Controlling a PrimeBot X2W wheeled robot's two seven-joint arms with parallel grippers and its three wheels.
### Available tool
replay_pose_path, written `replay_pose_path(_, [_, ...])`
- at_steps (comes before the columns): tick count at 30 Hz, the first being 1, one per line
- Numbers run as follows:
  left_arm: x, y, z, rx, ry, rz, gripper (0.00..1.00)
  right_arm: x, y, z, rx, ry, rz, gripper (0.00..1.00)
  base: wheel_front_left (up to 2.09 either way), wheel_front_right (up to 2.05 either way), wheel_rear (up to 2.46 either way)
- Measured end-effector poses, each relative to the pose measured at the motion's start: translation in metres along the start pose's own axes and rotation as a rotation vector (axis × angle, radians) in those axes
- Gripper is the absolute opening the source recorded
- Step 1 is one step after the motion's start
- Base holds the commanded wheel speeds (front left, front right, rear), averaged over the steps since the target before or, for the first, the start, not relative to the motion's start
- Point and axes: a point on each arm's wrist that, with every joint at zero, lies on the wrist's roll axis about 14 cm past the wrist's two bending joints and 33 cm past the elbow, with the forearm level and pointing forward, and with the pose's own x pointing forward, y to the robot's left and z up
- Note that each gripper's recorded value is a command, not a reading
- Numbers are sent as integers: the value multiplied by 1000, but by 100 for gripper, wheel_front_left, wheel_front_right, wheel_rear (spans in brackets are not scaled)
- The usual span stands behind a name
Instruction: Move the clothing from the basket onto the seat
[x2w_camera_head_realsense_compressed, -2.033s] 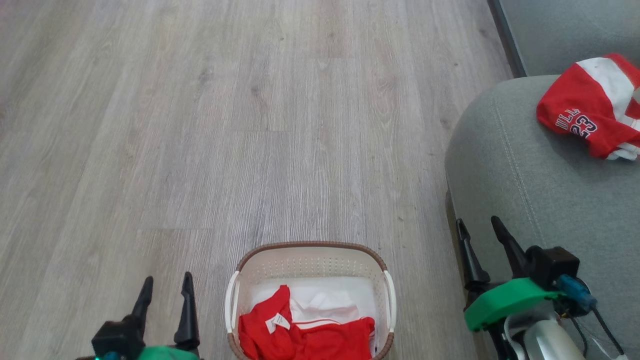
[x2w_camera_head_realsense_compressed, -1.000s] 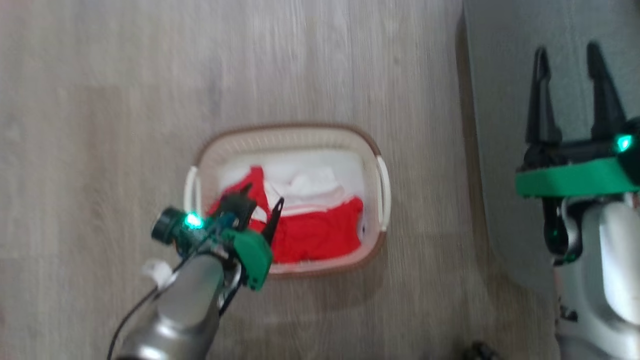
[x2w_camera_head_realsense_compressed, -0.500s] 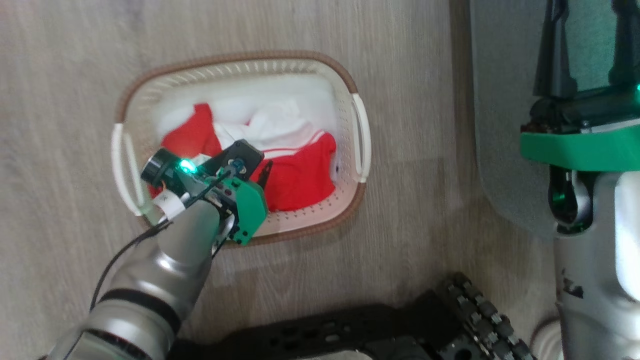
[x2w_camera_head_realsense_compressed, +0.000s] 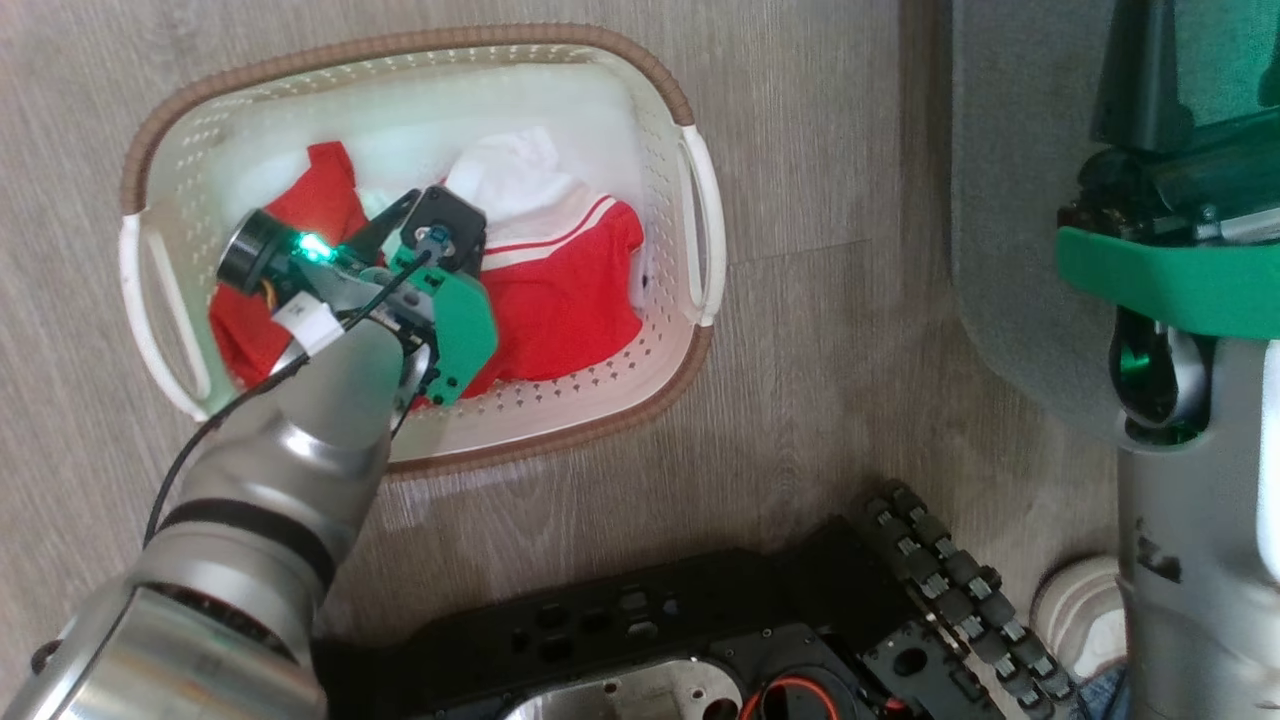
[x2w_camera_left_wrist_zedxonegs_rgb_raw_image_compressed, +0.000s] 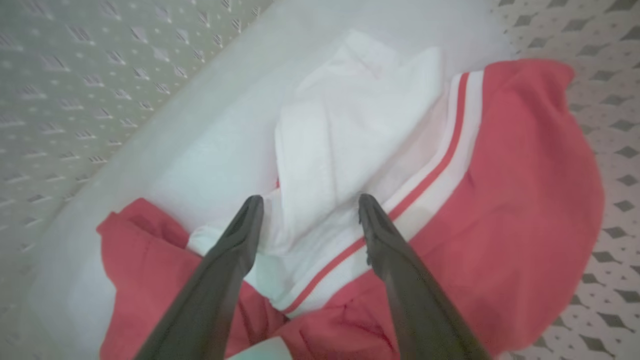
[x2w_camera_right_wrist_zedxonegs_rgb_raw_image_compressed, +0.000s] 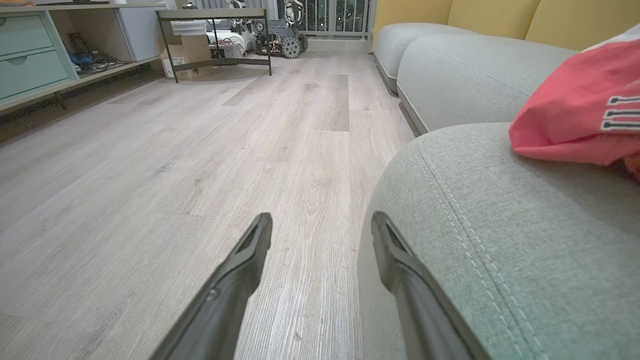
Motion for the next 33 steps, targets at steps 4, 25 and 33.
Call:
replay_pose_path(4, [3,0,-9,5,25,-6,96,-1,-2,-3,2,6,-5,100,0,0,0])
replay_pose_path(25, [-55,-4,65,-118,-231,31,0,-16,0,50,24,-41,-11,100,0,0,0])
replay_pose_path(33, [-128,-4,137,-140,-495,100,0,-51,9,72,32,-22,-8,100,0,0,0])
